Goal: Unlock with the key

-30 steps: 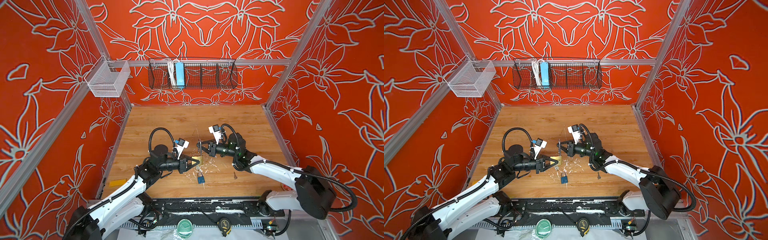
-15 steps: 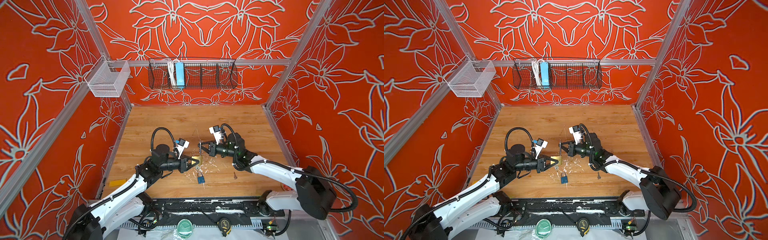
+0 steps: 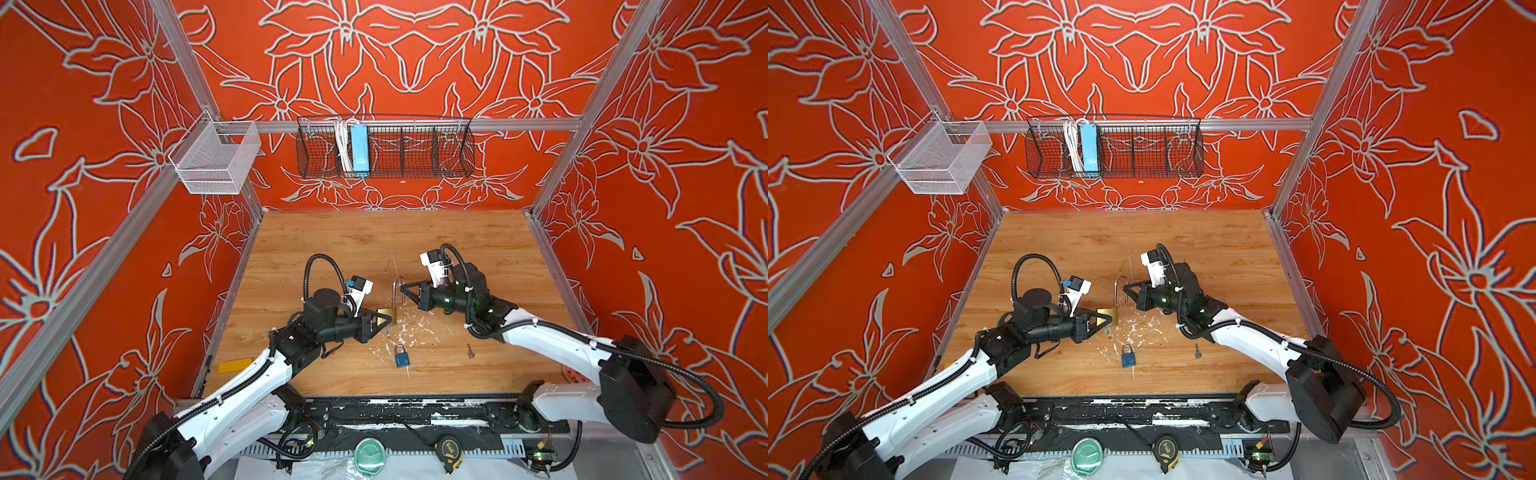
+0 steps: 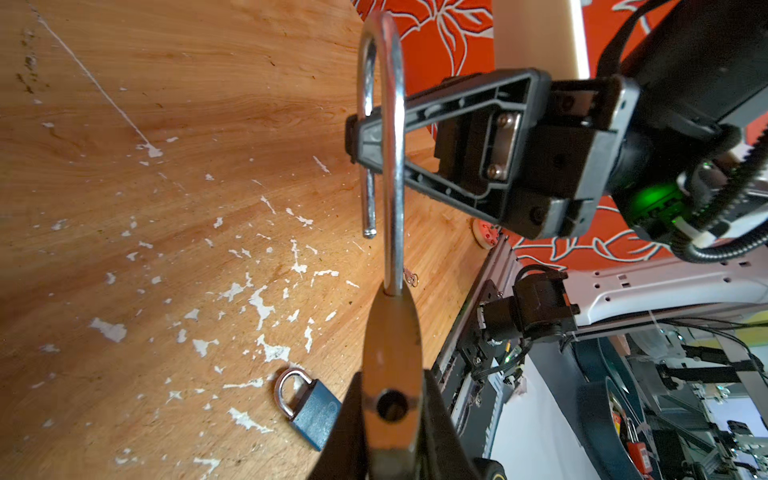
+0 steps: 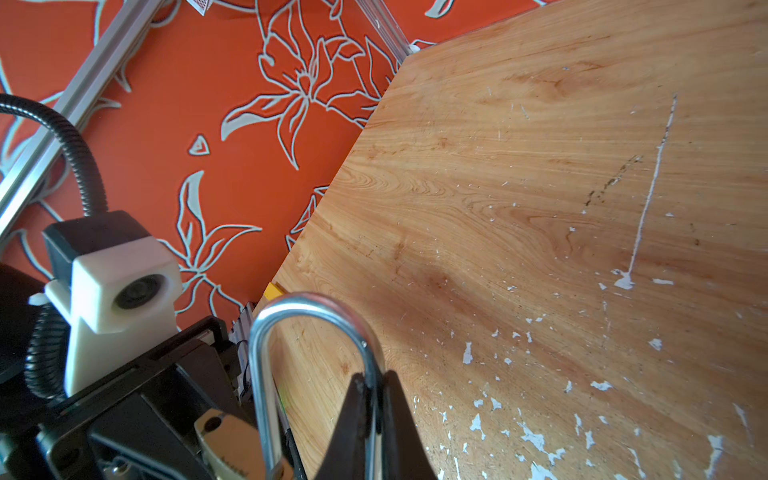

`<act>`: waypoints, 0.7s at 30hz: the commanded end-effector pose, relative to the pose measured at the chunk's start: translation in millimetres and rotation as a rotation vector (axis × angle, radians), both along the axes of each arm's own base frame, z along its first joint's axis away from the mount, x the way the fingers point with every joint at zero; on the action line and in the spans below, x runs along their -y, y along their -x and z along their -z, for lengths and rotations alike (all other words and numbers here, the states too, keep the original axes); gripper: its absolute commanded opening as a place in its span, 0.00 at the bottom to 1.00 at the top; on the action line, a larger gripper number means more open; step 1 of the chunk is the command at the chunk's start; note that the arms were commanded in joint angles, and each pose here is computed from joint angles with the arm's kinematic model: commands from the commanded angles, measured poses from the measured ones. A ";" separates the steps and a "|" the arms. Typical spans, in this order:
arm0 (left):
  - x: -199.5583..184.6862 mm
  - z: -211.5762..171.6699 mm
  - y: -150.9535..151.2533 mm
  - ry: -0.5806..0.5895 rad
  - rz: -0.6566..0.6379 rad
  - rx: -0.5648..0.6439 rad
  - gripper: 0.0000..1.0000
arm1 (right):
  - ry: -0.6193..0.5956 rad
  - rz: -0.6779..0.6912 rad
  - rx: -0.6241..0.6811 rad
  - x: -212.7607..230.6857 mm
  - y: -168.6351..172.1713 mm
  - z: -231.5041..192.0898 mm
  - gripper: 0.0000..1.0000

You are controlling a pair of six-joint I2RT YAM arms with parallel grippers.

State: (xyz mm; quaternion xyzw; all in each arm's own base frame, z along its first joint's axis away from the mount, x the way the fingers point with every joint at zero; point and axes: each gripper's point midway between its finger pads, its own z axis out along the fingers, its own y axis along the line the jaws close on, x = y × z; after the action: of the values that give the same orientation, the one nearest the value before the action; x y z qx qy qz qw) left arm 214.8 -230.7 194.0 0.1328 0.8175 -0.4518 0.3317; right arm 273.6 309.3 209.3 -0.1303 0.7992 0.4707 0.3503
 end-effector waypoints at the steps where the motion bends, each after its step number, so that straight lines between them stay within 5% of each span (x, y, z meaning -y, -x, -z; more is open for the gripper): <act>1: -4.7 -39.2 -27.4 0.026 -0.097 0.139 0.00 | 0.023 0.000 0.007 5.3 5.6 -5.7 0.00; 21: 14.0 -37.2 -37.9 -0.027 -0.012 0.103 0.00 | 0.079 0.127 0.074 49.0 19.5 -13.1 0.00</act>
State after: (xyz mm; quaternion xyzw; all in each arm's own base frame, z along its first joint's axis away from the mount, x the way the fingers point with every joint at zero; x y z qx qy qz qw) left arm 229.1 -248.6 207.2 0.1762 0.8150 -0.4436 0.3286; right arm 260.5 272.3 242.0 -0.1044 0.7901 0.4446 0.4089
